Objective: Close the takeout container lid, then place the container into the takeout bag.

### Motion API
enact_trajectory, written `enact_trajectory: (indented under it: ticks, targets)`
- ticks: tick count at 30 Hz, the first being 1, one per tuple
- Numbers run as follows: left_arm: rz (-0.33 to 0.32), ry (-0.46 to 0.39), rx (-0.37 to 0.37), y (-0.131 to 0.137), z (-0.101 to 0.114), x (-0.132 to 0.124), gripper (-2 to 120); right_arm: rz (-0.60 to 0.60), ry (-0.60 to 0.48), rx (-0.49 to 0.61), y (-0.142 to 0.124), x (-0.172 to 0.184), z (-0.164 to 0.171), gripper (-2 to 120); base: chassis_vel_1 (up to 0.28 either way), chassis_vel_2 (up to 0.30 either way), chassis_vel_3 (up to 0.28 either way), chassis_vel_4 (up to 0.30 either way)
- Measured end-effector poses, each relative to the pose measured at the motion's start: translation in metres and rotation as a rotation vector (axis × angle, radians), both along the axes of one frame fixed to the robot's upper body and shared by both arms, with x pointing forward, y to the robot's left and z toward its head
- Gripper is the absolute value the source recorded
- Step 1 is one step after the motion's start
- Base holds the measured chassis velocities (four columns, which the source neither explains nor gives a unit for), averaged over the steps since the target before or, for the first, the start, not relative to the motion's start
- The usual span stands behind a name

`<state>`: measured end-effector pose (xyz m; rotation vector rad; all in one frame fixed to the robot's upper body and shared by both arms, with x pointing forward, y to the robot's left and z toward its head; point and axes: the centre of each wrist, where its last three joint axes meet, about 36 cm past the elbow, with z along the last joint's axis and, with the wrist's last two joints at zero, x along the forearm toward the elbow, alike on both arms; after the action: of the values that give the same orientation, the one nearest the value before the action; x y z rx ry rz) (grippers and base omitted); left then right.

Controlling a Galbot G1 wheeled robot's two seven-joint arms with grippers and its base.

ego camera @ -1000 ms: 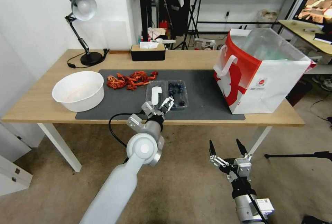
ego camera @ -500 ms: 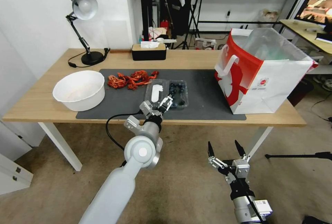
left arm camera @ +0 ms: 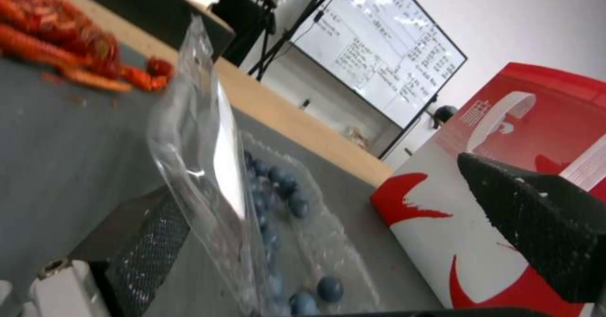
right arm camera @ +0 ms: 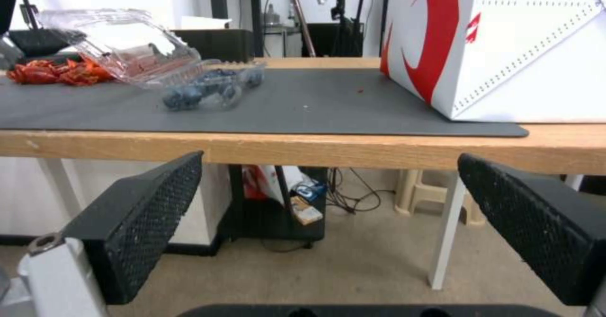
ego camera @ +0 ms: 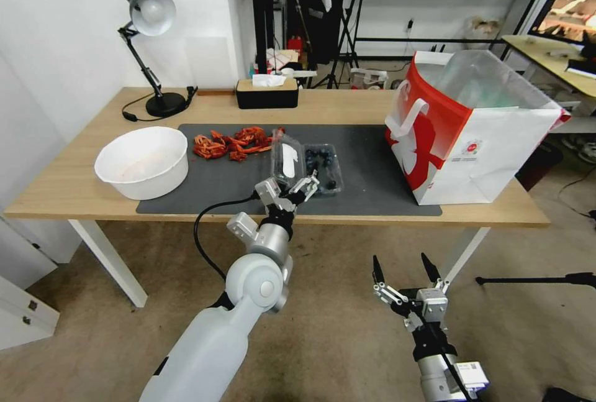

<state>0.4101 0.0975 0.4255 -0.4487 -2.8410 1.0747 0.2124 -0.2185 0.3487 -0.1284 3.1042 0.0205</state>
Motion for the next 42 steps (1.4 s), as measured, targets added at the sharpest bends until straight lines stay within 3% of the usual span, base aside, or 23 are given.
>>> enact_trajectory:
  ticks: [11, 22, 25, 32, 39, 42]
  targets:
    - [-0.041, -0.080, 0.012, 0.004, 0.005, 0.006, 100, 0.001, -0.006, -0.003, 0.001, 0.000, 0.001, 100, 0.000, 0.000, 0.000, 0.000]
    - [-0.157, -0.161, 0.035, -0.002, 0.003, 0.009, 100, 0.001, -0.011, -0.006, 0.001, 0.001, 0.003, 100, 0.000, 0.000, 0.000, 0.000]
    - [-0.212, -0.182, 0.053, -0.007, 0.005, 0.017, 100, 0.001, -0.012, -0.007, 0.000, 0.000, 0.004, 100, 0.000, 0.000, 0.000, 0.000]
    - [-0.272, -0.205, 0.083, -0.014, 0.005, 0.034, 100, -0.003, -0.014, -0.013, -0.002, 0.000, 0.005, 100, 0.000, 0.000, 0.000, 0.000]
    - [-0.325, -0.172, 0.085, -0.021, 0.004, 0.045, 100, -0.008, -0.015, -0.019, -0.006, 0.000, 0.006, 100, 0.000, 0.000, 0.000, 0.000]
    - [-0.376, -0.081, 0.037, -0.025, 0.012, 0.053, 100, -0.011, -0.018, -0.021, -0.006, 0.001, 0.006, 100, 0.000, 0.000, 0.000, 0.000]
